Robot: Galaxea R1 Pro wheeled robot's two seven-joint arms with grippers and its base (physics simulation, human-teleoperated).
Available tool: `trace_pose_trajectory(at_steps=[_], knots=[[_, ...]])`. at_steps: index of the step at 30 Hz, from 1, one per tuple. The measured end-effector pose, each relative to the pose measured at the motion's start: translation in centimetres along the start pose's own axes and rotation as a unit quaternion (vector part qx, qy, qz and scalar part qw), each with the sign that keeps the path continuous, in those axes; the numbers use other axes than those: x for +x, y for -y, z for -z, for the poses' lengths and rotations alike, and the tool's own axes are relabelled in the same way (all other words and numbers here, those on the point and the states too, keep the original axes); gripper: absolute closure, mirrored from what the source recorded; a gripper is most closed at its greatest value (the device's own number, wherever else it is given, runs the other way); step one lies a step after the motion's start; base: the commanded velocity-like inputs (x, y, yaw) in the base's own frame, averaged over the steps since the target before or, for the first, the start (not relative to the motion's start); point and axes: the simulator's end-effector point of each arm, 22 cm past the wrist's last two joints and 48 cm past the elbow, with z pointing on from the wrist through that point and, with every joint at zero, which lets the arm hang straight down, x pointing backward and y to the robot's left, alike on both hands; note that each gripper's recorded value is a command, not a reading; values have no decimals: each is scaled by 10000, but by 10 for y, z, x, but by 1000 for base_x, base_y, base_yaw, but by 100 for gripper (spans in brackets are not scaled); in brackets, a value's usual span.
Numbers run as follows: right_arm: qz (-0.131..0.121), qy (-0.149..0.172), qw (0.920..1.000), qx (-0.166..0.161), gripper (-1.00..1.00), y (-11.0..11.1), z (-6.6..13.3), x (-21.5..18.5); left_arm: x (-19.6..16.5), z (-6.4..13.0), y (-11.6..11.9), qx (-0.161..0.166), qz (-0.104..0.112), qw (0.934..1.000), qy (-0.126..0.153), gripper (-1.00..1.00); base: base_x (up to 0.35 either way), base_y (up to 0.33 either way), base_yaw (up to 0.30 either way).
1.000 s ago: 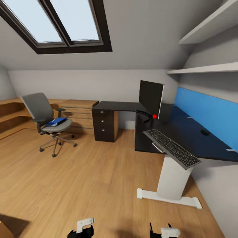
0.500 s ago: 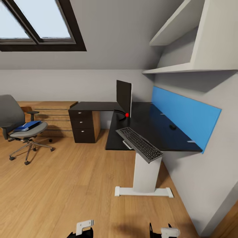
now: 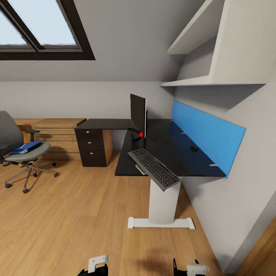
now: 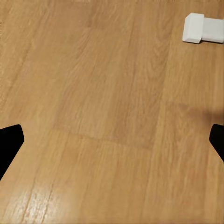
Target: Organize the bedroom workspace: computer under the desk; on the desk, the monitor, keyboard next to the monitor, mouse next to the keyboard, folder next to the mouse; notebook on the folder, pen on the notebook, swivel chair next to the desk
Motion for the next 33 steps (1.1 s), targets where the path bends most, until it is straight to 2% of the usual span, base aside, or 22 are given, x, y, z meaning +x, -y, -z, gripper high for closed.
trace_pose_trajectory(at_steps=[11,13,15,16,17,18,22,26,28,31,33], knots=[[-56,23,10000,-23,-100,-5,7,-23,-18,14,-2,-10,28,10000,13,-100,0,0,0],[-56,63,10000,-13,-100,-4,7,-29,-27,16,-1,4,66,10000,70,-100,0,0,0],[-50,92,9999,-9,-100,-3,8,-35,-51,20,2,43,187,9995,266,-100,0,0,0],[-24,351,9992,179,-100,11,-2,-59,-90,26,16,150,413,9973,583,-100,0,0,0],[-19,512,9982,297,-100,19,-6,-75,-143,38,24,258,589,9923,1058,-100,0,0,0],[-46,650,9970,416,-100,25,-10,-91,-157,43,27,275,625,9917,1092,-100,0,0,0],[-197,822,9934,774,-100,44,-18,-126,-193,60,32,343,626,9918,1058,-100,0,0,0],[-402,468,9877,1438,-100,97,-36,-181,-249,93,44,556,639,9885,1252,-100,0,0,0],[-513,219,9854,1610,-100,115,-41,-211,-260,106,58,685,659,9882,1204,-100,0,0,0],[-609,72,9846,1636,-100,121,-47,-244,-266,116,64,752,615,9891,1103,-100,0,0,0],[-795,49,9838,1607,-100,122,-59,-288,-274,122,66,788,510,9907,980,-100,0,0,0]])
